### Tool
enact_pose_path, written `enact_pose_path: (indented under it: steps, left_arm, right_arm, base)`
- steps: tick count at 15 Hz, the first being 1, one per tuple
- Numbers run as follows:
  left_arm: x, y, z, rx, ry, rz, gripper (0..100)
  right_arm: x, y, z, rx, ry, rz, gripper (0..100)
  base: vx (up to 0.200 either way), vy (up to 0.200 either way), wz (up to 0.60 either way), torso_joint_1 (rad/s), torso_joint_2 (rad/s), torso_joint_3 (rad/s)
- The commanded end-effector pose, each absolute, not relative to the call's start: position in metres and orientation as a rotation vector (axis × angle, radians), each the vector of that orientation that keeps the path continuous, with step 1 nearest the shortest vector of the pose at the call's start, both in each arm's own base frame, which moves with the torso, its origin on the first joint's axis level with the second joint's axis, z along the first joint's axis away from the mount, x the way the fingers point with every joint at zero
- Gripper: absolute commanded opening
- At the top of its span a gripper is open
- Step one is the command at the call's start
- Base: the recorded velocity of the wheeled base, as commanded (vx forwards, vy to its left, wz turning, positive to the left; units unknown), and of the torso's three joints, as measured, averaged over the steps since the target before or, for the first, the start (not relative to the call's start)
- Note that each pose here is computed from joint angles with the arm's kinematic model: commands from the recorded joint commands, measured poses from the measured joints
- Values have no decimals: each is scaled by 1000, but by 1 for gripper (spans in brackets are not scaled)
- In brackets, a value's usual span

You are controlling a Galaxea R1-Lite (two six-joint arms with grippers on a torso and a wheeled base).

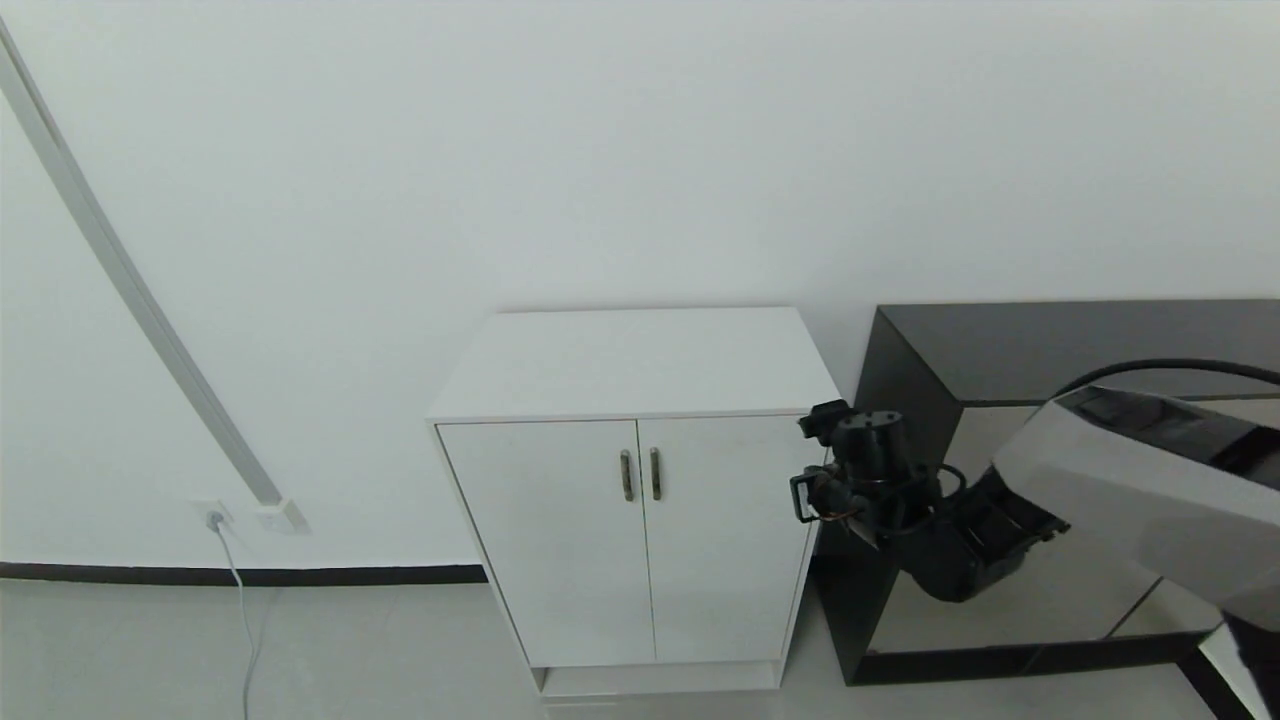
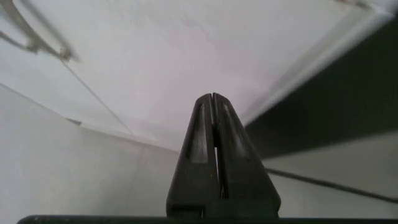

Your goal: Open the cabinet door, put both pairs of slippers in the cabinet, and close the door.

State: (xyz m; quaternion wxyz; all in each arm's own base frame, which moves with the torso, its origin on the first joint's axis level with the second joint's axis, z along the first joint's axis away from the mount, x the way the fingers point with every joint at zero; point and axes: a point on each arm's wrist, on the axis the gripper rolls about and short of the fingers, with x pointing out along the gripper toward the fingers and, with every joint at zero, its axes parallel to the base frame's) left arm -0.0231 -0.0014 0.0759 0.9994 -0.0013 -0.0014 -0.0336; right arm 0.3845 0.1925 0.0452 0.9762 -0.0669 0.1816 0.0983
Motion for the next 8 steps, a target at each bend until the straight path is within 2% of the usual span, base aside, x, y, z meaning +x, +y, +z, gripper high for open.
enact_pose_path:
  steps: [1,4,8]
  left_arm:
    - [-23,-1,76,-5,-1,-67,0]
    - [-23,-1,76,-3,-1,-67,0]
    - [-23,-1,76,-3,-1,-67,0]
  right_arm:
    - [344,155,86,-108,311,155,0]
    - [293,97,116,-89,291,57,0]
    - [236,60,146,-98,224,-2,0]
  base:
    - [0,0,0,0,0,0]
    - [0,0,0,0,0,0]
    - [0,0,0,0,0,0]
